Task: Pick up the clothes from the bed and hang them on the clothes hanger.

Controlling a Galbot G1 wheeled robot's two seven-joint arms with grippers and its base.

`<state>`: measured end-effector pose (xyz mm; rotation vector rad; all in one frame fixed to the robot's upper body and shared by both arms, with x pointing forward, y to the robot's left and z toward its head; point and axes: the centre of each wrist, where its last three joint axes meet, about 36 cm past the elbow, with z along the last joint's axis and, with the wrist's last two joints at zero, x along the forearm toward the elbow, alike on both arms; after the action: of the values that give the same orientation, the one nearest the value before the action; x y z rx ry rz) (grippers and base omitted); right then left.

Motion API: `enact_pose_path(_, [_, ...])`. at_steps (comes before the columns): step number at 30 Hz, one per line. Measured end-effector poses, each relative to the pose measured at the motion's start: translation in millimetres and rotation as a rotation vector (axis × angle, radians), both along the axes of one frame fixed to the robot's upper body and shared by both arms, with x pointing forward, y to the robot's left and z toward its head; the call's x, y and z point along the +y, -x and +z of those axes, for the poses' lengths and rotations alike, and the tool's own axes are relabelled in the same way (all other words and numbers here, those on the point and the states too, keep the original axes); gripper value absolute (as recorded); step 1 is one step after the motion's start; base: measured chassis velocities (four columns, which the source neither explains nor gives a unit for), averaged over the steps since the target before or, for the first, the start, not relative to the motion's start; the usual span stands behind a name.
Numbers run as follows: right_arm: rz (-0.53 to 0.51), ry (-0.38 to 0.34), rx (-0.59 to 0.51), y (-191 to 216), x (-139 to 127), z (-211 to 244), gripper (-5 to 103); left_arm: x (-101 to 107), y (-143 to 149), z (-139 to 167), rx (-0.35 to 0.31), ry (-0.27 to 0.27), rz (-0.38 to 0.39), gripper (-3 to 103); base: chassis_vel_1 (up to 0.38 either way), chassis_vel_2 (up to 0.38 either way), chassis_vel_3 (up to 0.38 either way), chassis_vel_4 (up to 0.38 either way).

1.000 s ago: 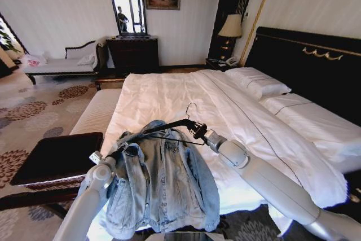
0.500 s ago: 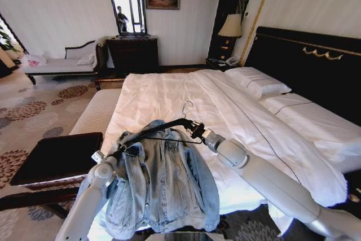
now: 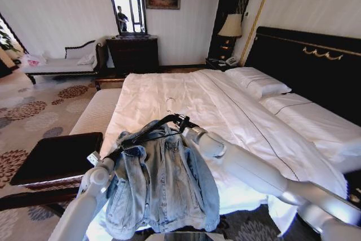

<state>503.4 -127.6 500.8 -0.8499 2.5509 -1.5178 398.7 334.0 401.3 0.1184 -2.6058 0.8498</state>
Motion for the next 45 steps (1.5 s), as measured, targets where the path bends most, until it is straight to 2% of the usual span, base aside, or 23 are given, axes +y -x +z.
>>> enact_pose_path(2, [-0.003,0.015,-0.007,-4.2,4.4,-3.2,30,-0.8,2.7,1.6,-0.006,-0.008,-0.005,3,0.000,0.000,0.000,0.000])
enact_pose_path(5, [-0.027,0.075,-0.035,-30.6,24.1,-17.0,30,-3.9,12.6,7.6,-0.025,-0.035,-0.025,3,0.000,0.000,0.000,0.000])
enact_pose_path(8, [-0.033,0.096,-0.045,-39.2,31.9,-22.7,30,-4.2,14.7,8.7,-0.028,-0.038,-0.028,3,0.000,0.000,0.000,0.000])
enact_pose_path(9, [-0.029,0.114,-0.056,-49.2,51.9,-31.5,30,-4.4,17.1,11.3,-0.034,-0.043,-0.031,3,0.000,0.000,0.000,0.000])
enact_pose_path(11, [-0.026,0.117,-0.058,-51.5,60.4,-34.4,30,-4.6,18.0,12.2,-0.036,-0.044,-0.032,3,0.000,0.000,0.000,0.000])
enact_pose_path(15, [-0.015,0.138,-0.065,-61.4,100.1,-50.0,30,-8.8,22.1,19.0,-0.053,-0.050,-0.045,3,0.000,0.000,0.000,0.000])
enact_pose_path(26, [-0.046,0.200,-0.069,-71.8,100.9,-73.2,30,-14.8,22.1,30.6,-0.078,-0.059,-0.058,3,0.000,0.000,0.000,0.000])
enact_pose_path(31, [-0.095,0.248,-0.033,-81.0,107.1,-93.6,30,-25.6,27.6,33.3,-0.085,-0.068,-0.083,3,0.000,0.000,0.000,0.000])
enact_pose_path(36, [-0.173,0.297,0.000,-90.0,115.7,-100.6,30,-36.0,41.9,32.4,-0.093,-0.108,-0.098,3,0.000,0.000,0.000,0.000])
enact_pose_path(40, [-0.215,0.287,0.040,-90.4,126.6,-90.9,30,-41.5,48.8,31.7,-0.103,-0.138,-0.108,3,0.000,0.000,0.000,0.000])
enact_pose_path(45, [-0.216,0.256,0.056,-83.4,142.3,-72.3,29,-46.6,49.0,31.8,-0.111,-0.153,-0.119,3,0.000,0.000,0.000,0.000])
